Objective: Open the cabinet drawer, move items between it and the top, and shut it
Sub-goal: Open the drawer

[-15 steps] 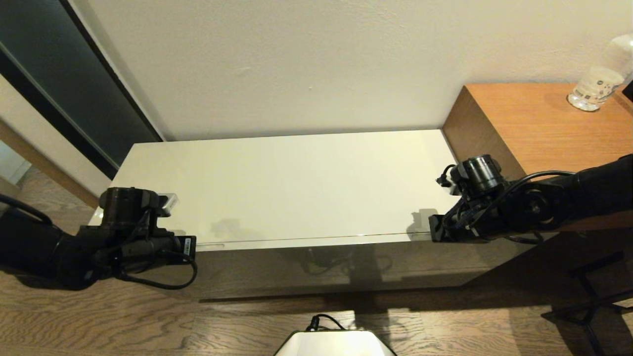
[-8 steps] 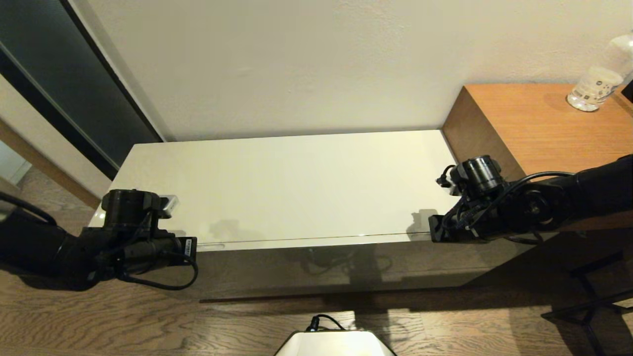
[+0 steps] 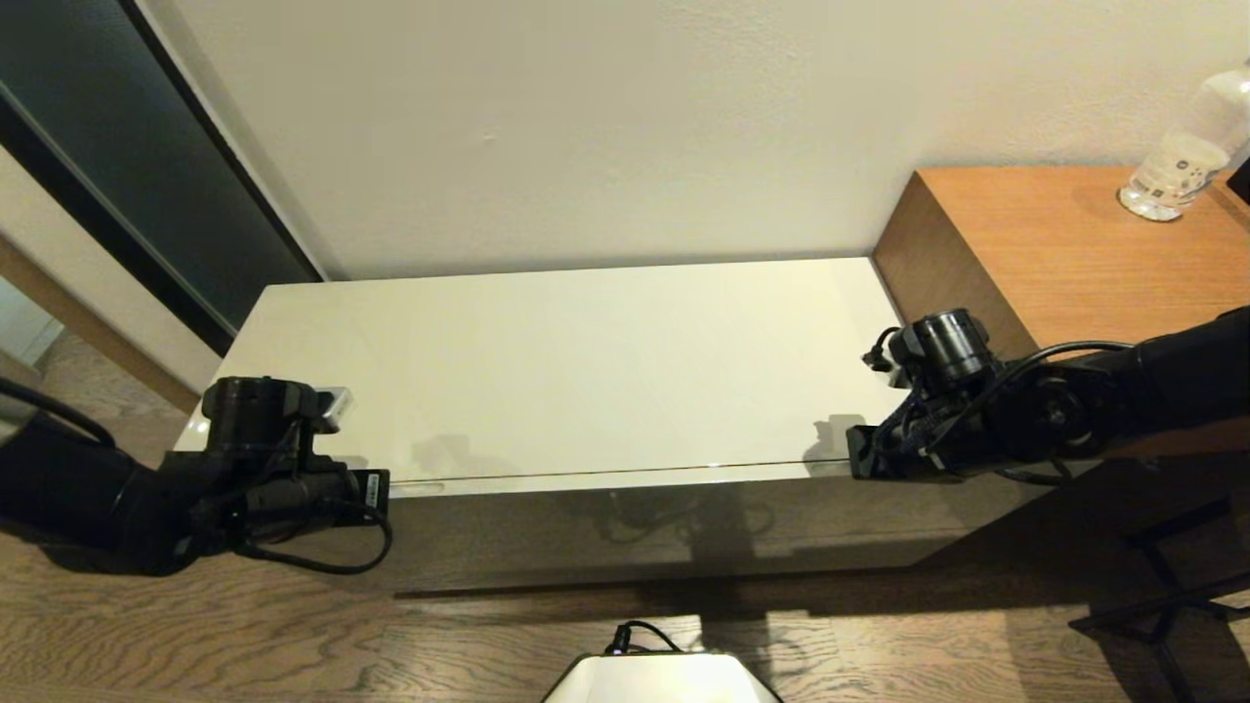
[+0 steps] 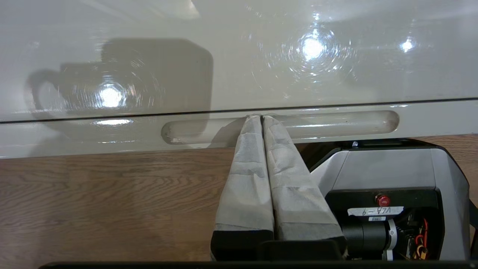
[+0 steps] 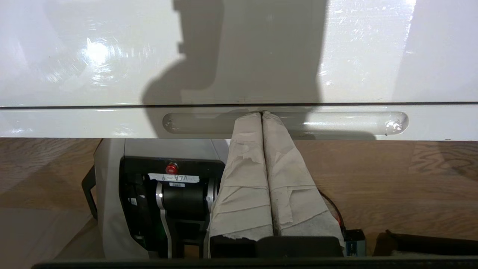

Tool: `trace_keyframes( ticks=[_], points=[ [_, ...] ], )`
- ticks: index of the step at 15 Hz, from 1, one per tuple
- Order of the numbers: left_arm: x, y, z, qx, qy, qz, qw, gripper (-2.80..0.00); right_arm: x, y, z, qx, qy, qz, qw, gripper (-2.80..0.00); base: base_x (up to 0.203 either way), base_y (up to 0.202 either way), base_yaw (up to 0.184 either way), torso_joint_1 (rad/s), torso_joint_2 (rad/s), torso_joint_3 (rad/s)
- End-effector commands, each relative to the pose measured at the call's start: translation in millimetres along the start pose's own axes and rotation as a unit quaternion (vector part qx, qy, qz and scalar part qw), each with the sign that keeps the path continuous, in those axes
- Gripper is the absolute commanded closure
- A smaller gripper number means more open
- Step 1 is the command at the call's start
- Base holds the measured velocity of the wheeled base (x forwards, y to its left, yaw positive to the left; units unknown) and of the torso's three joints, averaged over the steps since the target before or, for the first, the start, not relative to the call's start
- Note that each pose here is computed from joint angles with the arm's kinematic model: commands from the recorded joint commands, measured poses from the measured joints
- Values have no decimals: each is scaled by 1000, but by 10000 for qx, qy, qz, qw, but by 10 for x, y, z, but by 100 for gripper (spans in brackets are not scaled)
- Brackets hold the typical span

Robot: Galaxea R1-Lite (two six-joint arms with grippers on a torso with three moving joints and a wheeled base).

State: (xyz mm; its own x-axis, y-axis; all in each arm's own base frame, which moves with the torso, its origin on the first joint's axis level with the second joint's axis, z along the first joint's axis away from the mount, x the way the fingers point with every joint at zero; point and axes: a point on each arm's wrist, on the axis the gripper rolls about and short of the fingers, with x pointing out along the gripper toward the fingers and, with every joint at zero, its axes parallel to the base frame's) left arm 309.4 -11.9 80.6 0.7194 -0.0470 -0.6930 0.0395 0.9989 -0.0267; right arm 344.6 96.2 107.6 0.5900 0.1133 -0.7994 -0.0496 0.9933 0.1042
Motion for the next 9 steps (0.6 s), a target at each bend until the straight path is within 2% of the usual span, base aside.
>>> trace_keyframes(
  ticks=[1,9],
  points=[
    [32,3,-94,-2,211,-1,9998,0,-2,-11,-51,5,96,-18,10000,0,0,0,0,0,0,0],
    [31,5,-271,13,535,-20,9986,0,-30,-21,-211,-17,336,-22,9994,0,0,0,0,0,0,0]
  ],
)
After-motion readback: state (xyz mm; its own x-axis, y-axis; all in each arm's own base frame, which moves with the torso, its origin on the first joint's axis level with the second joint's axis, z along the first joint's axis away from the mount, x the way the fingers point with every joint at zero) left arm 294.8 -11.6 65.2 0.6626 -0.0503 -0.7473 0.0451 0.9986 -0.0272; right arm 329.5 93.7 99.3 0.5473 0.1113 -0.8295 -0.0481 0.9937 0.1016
